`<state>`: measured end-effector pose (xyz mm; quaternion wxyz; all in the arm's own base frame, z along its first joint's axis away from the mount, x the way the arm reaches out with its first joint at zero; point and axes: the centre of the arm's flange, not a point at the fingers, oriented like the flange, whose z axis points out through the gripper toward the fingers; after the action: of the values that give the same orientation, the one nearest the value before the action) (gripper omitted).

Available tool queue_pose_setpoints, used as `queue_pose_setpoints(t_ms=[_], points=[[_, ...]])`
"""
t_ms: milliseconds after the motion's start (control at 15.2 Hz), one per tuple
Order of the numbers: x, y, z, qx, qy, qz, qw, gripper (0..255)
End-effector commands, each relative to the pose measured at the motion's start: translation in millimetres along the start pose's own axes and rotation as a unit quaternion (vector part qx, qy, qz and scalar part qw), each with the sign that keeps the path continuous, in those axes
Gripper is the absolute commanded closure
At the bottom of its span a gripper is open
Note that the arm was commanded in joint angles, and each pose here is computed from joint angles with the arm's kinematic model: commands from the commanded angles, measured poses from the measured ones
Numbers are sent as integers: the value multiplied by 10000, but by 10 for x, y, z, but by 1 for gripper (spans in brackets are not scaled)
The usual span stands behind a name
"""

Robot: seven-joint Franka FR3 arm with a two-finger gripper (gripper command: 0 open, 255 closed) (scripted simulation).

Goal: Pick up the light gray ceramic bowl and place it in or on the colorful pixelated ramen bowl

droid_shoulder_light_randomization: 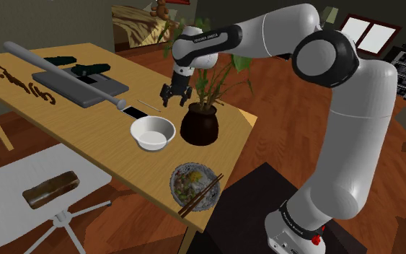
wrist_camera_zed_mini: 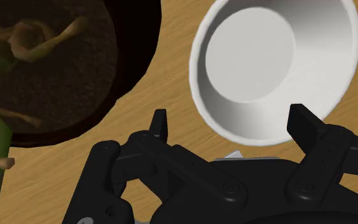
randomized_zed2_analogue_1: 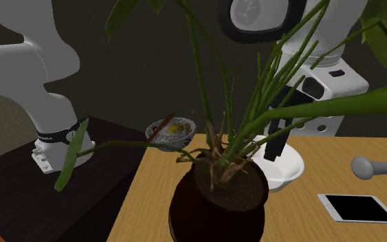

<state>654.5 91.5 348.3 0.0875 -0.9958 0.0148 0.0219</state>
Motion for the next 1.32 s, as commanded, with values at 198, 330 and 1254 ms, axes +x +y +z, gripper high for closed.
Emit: queue_pose_setpoints(t_ms=[198,330,1254], points=[[86,168,742,-56,-345,114,9993,0],[79,170,847,-56,-345,114,9993,0],[51,191,1019,-57,-340,111,9993,255]])
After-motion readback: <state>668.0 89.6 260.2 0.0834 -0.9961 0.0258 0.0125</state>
